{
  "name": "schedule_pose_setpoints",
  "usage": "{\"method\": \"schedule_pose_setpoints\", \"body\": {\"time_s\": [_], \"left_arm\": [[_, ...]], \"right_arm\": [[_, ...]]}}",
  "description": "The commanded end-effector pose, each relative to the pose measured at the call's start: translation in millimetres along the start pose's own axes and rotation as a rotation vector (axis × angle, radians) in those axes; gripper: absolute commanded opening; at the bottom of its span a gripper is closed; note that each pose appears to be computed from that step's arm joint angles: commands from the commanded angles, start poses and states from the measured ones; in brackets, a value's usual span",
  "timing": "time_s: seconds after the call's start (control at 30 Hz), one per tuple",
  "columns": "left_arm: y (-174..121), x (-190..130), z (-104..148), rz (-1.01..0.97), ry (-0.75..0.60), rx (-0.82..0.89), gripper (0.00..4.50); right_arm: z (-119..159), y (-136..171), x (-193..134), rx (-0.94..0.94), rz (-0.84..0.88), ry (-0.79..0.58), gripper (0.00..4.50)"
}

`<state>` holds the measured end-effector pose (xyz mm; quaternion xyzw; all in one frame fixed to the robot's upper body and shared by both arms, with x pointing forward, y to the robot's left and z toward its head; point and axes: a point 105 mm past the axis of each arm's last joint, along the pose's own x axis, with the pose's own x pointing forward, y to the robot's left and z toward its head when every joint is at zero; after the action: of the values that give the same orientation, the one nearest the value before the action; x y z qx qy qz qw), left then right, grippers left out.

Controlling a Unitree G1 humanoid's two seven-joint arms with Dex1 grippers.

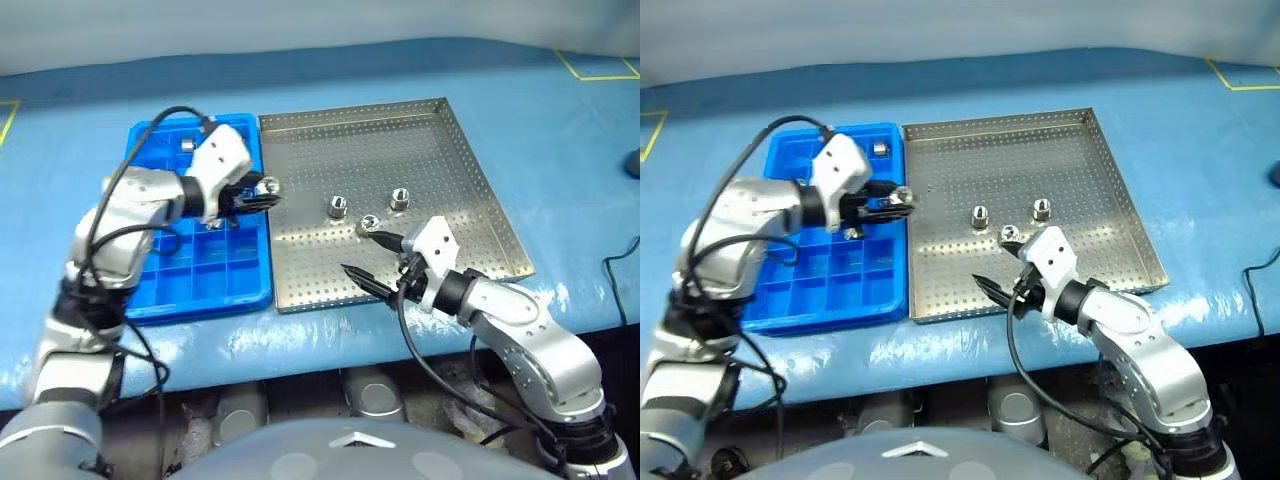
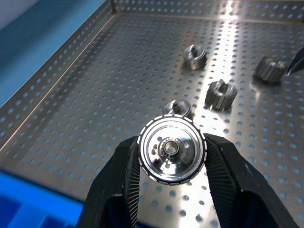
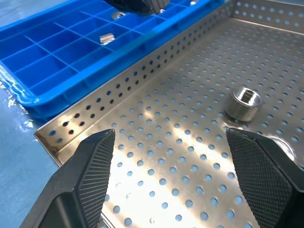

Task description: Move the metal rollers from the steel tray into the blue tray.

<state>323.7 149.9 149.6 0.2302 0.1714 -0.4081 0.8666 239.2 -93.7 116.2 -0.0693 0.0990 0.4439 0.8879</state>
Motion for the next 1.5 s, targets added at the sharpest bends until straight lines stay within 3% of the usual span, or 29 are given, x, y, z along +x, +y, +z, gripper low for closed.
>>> {"method": "schedule_pose_setpoints", "body": {"time_s": [0.03, 0.17, 0.37, 0.87, 0.9, 1.13, 1.3, 1.4, 1.5], "left_arm": [[22, -31, -5, 0.195, 0.061, 0.023, 1.71], [41, -56, -27, 0.369, 0.130, -0.050, 1.71], [43, -56, -49, 0.441, 0.192, -0.100, 1.71], [59, -49, -58, 0.517, 0.207, -0.146, 1.71], [61, -51, -57, 0.529, 0.205, -0.148, 2.41], [66, -56, -54, 0.570, 0.196, -0.142, 4.48], [57, -41, -19, 0.490, -0.023, -0.174, 4.48], [27, -15, 18, 0.282, -0.208, -0.176, 4.48], [4, 19, 39, 0.132, -0.249, -0.157, 4.48]], "right_arm": [[5, 8, 6, -0.032, 0.066, -0.015, 3.93], [6, 8, 13, -0.038, 0.088, -0.019, 3.93], [8, 10, 18, -0.041, 0.112, -0.025, 3.93], [10, 4, 14, -0.051, 0.065, -0.030, 3.93], [9, 3, 14, -0.051, 0.062, -0.030, 3.93], [10, 2, 14, -0.051, 0.057, -0.033, 3.93], [10, 1, 14, -0.053, 0.053, -0.032, 3.93], [9, 0, 14, -0.057, 0.039, -0.027, 3.93], [9, -3, 13, -0.058, 0.015, -0.022, 3.93]]}}
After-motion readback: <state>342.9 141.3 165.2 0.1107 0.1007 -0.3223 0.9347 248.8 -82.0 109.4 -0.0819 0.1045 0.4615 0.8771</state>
